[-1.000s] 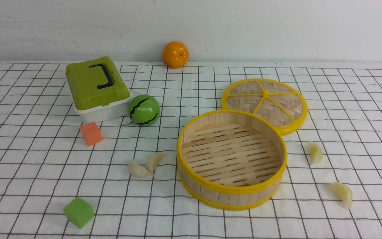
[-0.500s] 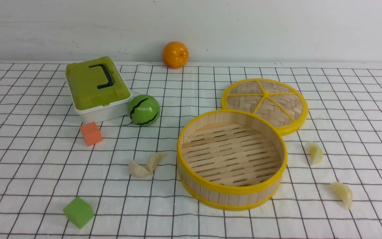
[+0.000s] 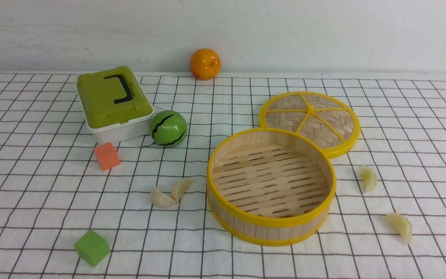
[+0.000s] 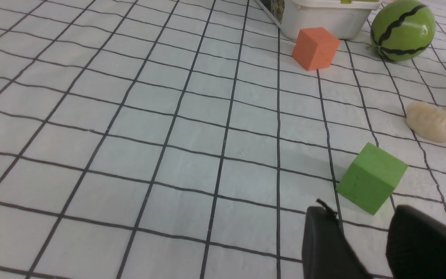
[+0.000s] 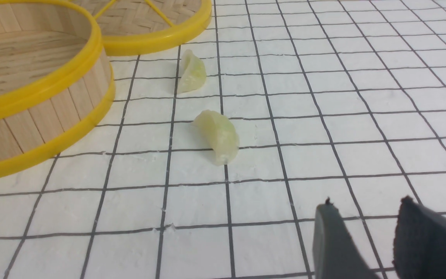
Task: Put the dumplings into the steamer on the table with the white tablecloth.
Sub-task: 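Reach for and grasp a dumpling on the table with the left gripper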
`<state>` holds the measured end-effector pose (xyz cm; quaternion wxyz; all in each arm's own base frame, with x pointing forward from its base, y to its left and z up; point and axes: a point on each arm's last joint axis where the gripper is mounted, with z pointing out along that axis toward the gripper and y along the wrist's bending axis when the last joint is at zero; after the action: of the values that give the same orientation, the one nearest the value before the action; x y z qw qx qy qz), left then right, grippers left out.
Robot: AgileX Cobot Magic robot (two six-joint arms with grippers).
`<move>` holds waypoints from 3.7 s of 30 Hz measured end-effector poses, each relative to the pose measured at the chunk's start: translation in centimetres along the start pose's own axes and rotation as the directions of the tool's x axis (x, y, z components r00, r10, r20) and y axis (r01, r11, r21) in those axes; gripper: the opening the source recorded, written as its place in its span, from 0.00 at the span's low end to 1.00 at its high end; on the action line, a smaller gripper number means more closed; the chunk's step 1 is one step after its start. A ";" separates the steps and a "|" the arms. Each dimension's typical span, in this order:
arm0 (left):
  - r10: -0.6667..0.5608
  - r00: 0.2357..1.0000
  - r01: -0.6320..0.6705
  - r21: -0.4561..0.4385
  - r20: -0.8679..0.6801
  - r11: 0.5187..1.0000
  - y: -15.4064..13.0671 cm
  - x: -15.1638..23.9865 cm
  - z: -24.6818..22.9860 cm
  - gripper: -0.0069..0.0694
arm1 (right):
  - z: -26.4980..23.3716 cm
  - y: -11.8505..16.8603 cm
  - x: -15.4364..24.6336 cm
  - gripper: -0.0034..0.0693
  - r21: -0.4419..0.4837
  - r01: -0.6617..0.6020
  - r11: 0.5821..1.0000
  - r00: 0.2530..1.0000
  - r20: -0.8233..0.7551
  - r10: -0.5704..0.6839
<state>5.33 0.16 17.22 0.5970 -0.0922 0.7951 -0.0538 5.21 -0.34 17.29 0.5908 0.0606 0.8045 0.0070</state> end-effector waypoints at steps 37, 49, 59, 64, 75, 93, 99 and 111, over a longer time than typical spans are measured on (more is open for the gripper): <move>-0.986 0.000 0.972 0.234 -0.165 -0.039 -1.5 -2.2 -0.4 0.40 | -0.2 2.4 -0.1 0.38 -0.179 -0.820 0.544 0.571 -0.197 0.797; -0.981 0.052 0.969 0.246 -0.189 0.004 -1.9 -2.7 -0.7 0.40 | -0.4 2.7 -0.9 0.38 -0.212 -0.931 0.298 0.345 -0.239 0.908; -0.458 0.889 0.415 0.418 0.002 0.808 -5.4 -11.4 -5.1 0.32 | -2.9 2.7 -7.1 0.32 -0.424 -0.671 0.608 0.659 0.034 0.751; -0.188 0.963 0.240 0.293 -0.195 0.926 -6.3 -14.8 -2.8 0.09 | -3.4 3.6 -12.2 0.09 -0.409 -0.389 0.825 0.870 0.129 0.475; 0.228 0.762 -0.051 0.295 -0.607 0.954 -9.5 -18.8 4.6 0.07 | 2.1 7.3 -16.8 0.02 -0.580 -0.083 0.810 0.958 -0.270 -0.094; 0.398 0.519 -0.185 0.356 -0.757 0.916 -19.0 -16.9 21.2 0.67 | 0.9 8.4 -14.8 0.04 -0.685 -0.177 0.707 0.827 -0.493 -0.270; 0.401 0.521 -0.185 0.359 -0.754 0.915 -20.3 -13.9 26.1 0.77 | 0.8 8.5 -14.7 0.04 -0.689 -0.183 0.701 0.822 -0.499 -0.275; 0.423 0.501 -0.222 0.360 -0.755 0.906 -20.9 -6.9 33.3 0.76 | 0.9 8.4 -14.8 0.04 -0.684 -0.178 0.708 0.830 -0.491 -0.265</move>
<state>40.85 -17.99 18.43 0.1649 0.1596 0.9713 -0.0632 11.20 6.42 31.79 0.3079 -0.1941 0.8762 0.3159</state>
